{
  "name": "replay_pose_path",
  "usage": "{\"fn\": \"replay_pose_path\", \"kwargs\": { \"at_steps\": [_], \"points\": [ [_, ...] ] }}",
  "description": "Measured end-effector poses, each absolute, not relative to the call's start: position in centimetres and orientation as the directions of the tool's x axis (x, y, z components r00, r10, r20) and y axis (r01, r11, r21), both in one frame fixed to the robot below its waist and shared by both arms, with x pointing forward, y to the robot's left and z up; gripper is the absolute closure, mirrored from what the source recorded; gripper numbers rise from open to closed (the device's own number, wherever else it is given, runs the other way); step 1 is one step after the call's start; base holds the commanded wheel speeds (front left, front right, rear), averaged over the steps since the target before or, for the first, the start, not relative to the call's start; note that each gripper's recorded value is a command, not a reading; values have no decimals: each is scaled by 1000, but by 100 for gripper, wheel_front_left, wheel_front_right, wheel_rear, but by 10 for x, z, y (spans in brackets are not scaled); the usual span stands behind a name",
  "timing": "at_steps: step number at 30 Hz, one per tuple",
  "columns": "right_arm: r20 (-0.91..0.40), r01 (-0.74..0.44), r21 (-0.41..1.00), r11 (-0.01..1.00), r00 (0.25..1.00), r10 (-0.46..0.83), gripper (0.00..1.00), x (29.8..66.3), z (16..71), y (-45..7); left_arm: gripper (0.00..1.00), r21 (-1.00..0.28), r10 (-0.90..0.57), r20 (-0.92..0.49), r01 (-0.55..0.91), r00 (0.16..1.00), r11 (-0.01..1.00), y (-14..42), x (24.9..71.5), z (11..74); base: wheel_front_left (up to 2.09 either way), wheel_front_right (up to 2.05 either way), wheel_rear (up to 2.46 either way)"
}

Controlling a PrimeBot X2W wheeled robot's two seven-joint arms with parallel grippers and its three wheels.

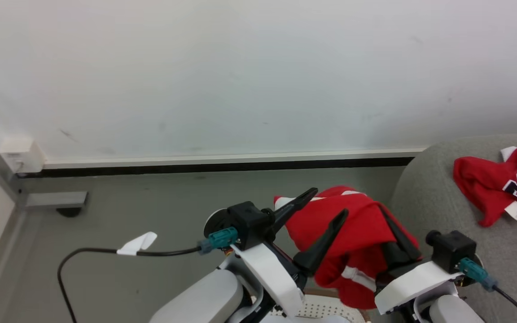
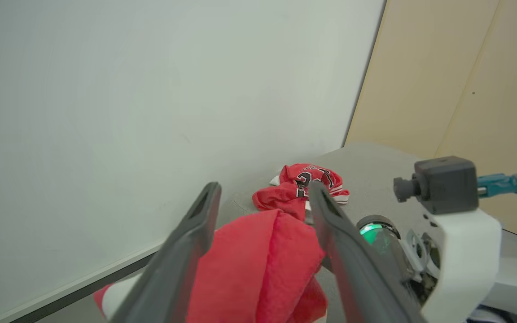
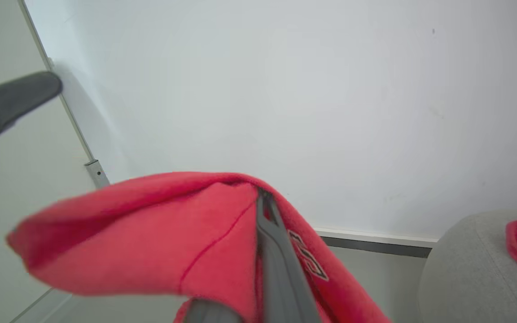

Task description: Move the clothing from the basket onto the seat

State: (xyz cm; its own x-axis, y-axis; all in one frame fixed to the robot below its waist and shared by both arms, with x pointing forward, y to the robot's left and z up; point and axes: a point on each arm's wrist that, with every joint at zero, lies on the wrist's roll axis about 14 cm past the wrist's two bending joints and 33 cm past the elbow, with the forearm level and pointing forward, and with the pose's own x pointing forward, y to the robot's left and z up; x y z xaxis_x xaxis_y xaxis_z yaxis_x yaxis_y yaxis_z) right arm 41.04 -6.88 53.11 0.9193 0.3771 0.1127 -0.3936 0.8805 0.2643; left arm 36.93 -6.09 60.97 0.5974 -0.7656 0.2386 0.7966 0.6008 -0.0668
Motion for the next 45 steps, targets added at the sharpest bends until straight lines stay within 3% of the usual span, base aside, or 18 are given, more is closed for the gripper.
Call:
{"fn": "replay_pose_path", "kwargs": {
  "at_steps": [12, 29, 45],
  "points": [
    [197, -145, 217, 965, 975, 102, 100, 403, 557, -177, 0, -73, -852, 218, 879, 475, 472, -108, 362, 590, 0, 0, 0],
    [183, 182, 191, 965, 959, -217, 100, 335, 551, -279, 0, -92, -944, 201, 964, 264, 250, -179, 341, 563, 0, 0, 0],
    [170, 215, 146, 966, 956, -238, 100, 333, 549, -292, 0, -107, -945, 206, 966, 254, 236, -182, 346, 555, 0, 0, 0]
  ]
}}
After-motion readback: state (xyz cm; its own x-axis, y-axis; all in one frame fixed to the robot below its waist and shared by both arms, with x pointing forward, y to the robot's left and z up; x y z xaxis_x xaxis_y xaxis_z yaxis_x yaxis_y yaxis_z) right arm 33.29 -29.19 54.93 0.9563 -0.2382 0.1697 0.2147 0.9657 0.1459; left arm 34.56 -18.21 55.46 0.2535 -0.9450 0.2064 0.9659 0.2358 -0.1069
